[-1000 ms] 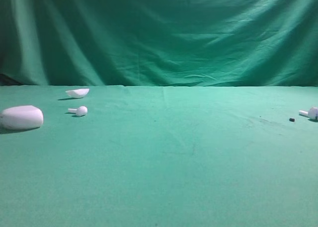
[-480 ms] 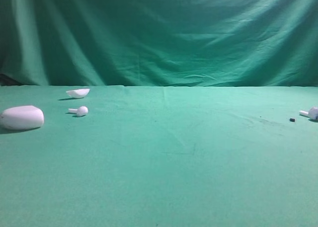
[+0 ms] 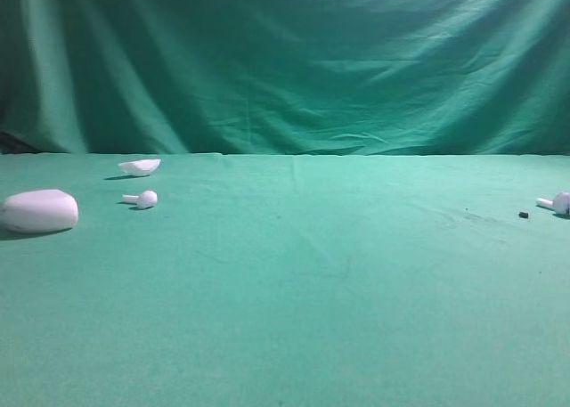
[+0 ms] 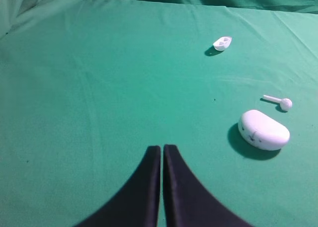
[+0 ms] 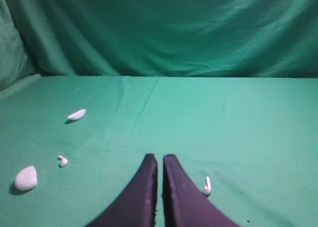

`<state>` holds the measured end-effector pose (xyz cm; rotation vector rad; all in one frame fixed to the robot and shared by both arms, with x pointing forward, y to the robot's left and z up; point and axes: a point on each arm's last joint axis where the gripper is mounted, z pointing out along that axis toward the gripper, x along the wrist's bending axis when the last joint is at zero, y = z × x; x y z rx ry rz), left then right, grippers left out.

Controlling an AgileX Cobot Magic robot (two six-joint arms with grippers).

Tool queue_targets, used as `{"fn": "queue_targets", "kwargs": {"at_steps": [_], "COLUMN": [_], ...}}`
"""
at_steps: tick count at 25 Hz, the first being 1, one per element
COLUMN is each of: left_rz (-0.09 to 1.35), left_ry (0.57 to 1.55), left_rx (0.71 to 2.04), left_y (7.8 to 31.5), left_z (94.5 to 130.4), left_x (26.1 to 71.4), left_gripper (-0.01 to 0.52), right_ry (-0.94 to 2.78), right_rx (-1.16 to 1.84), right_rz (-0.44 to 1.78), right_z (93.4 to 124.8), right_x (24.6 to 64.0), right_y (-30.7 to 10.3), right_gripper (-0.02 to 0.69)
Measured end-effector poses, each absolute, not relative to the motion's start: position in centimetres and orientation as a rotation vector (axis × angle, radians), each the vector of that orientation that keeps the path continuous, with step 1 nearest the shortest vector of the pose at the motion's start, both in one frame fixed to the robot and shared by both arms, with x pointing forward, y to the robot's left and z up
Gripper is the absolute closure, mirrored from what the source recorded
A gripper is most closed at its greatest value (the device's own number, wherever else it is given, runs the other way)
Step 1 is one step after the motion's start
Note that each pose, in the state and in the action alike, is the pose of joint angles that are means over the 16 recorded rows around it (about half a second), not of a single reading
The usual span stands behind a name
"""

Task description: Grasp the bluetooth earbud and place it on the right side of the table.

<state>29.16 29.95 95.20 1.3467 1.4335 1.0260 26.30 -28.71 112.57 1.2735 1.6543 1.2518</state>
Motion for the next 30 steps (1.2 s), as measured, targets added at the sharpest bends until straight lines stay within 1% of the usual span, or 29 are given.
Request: {"fn": "queue_targets", "kwargs": {"at_steps": [7, 12, 16, 25, 30], "left_rz": [1.026, 1.026, 1.026, 1.026, 1.026], "left_ry": [1.434, 1.434, 1.434, 1.434, 1.434], "left_rx": [1.347, 1.347, 1.347, 1.347, 1.347], "left_y": [29.9, 29.9, 29.9, 29.9, 29.9], "left_z": [95.2, 95.2, 95.2, 95.2, 95.2], "left_x": [29.2, 29.2, 29.2, 29.2, 29.2], "left_gripper": [0.514, 0.514, 0.514, 0.514, 0.514], "right_ry": [1.6, 1.543, 1.489, 1.432, 1.453], "right_rx": [1.241, 1.237, 1.25, 1.345, 1.401], "right_rz": [1.296, 1.283, 1.262, 1.206, 1.176], "right_z": [111.9, 110.0, 107.2, 98.7, 95.7], "right_x": [25.2, 25.6, 26.5, 28.6, 29.0], "right_y": [-29.0, -29.1, -29.1, -29.2, -29.2], "right_gripper": [0.665, 0.665, 0.665, 0.665, 0.665]}}
